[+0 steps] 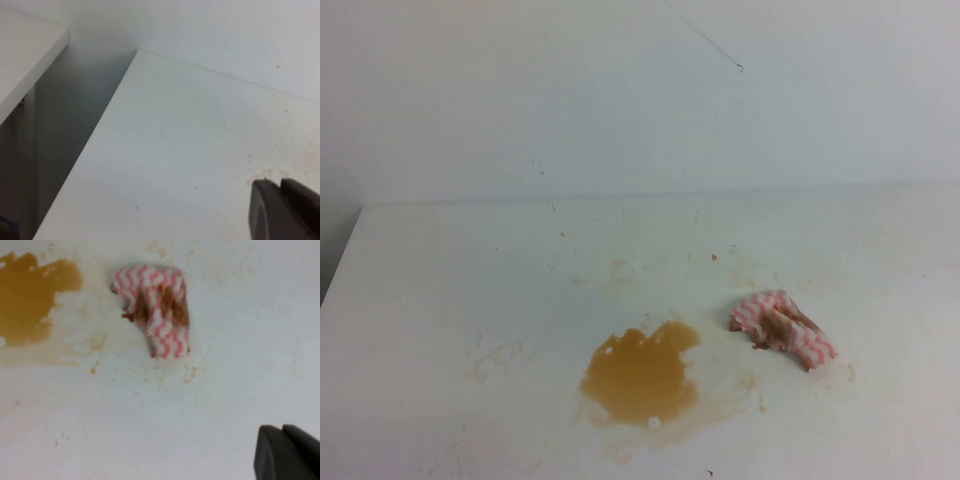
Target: Wipe the table
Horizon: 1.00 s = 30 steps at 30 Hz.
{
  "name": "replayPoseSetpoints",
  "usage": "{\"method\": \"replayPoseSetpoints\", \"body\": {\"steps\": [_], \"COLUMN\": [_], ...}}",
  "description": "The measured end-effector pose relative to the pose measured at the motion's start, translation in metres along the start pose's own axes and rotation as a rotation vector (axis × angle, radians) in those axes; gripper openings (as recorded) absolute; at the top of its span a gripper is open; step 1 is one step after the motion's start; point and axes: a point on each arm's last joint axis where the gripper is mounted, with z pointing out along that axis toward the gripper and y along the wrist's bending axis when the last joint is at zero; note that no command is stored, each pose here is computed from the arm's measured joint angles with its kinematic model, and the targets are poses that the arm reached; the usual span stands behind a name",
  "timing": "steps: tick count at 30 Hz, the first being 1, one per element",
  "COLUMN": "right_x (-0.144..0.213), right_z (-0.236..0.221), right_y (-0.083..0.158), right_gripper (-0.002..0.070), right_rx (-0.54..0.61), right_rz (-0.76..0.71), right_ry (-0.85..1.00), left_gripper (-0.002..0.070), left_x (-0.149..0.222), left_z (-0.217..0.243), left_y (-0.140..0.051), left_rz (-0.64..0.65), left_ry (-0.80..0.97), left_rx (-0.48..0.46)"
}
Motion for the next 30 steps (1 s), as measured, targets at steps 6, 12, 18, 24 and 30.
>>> {"method": "replayPoseSetpoints", "body": {"steps": [6, 12, 18, 24, 30], "right_x": [-0.037, -0.072, -0.086, -0.078, -0.065], "right_z": [0.017, 0.053, 0.107, 0.16, 0.202], "right_y": [0.003, 0.022, 0.03, 0.025, 0.024], "right_gripper": [0.0015, 0.017, 0.0253, 0.0261, 0.0262], "right_rx": [-0.114, -0.14, -0.156, -0.147, -0.148], "right_rz": [-0.045, -0.104, -0.103, -0.064, -0.046], "right_ry": [0.125, 0.199, 0.277, 0.343, 0.4], "left_gripper": [0.0, 0.0, 0.0, 0.0, 0.0], "left_x": [0.0, 0.0, 0.0, 0.0, 0.0], "left_z": [0.0, 0.0, 0.0, 0.0, 0.0], "left_y": [0.0, 0.0, 0.0, 0.0, 0.0], "left_rz": [0.0, 0.0, 0.0, 0.0, 0.0], "left_ry": [0.0, 0.0, 0.0, 0.0, 0.0], "left_rx": [0.0, 0.0, 0.0, 0.0, 0.0]}}
